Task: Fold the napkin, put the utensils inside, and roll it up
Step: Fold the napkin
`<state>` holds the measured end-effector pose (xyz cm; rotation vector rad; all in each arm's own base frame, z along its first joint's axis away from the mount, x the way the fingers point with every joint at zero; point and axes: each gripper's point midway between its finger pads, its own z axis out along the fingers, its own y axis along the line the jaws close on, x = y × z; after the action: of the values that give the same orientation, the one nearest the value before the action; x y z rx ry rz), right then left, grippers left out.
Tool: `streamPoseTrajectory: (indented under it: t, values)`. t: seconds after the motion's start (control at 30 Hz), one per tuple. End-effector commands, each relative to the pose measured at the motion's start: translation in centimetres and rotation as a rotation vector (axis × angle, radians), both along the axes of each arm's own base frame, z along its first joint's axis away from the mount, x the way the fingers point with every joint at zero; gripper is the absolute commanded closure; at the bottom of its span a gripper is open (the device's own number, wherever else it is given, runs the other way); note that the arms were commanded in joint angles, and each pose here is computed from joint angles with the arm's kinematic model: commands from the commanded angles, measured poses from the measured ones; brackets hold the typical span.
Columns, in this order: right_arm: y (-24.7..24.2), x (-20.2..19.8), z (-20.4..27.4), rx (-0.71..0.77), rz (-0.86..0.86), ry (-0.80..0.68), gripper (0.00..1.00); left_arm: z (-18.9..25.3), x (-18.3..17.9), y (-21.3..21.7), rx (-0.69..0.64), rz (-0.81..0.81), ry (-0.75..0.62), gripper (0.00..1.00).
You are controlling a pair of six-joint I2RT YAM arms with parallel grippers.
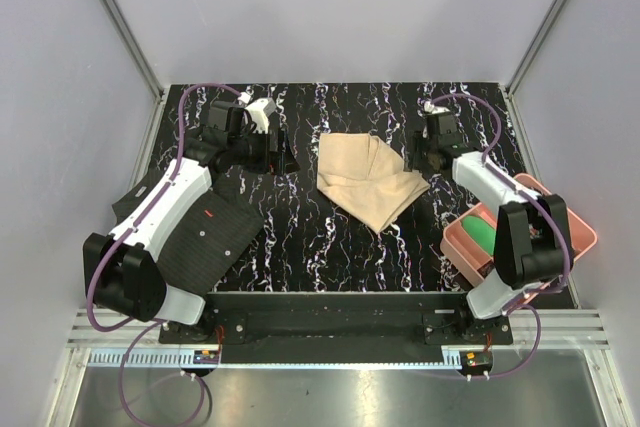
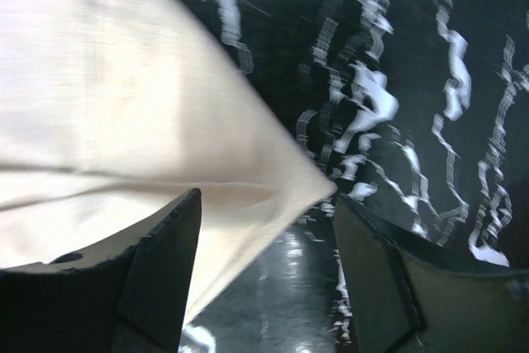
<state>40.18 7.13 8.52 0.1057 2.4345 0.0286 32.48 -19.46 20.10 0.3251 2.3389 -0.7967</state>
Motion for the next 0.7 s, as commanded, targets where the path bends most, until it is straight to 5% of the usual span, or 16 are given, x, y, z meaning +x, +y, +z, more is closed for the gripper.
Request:
streamPoseTrajectory:
  t: [0.0,0.4,0.67]
  values:
    - [4.8,1.6,7.9,0.166,0.241,-0.2,0.25,0.4,0.4,-0.4,-0.032,-0.015,-0.019,0.1]
    - [13.9,-0.2,3.3,0.086,0.601,-0.102,0.19,0.2,0.4,-0.5,-0.029,-0.018,-0.015,0.1]
    - [19.4,-3.2,1.5,0.196,0.85,-0.073,0.2,0.3,0.4,-0.6,-0.036,-0.023,-0.012,0.1]
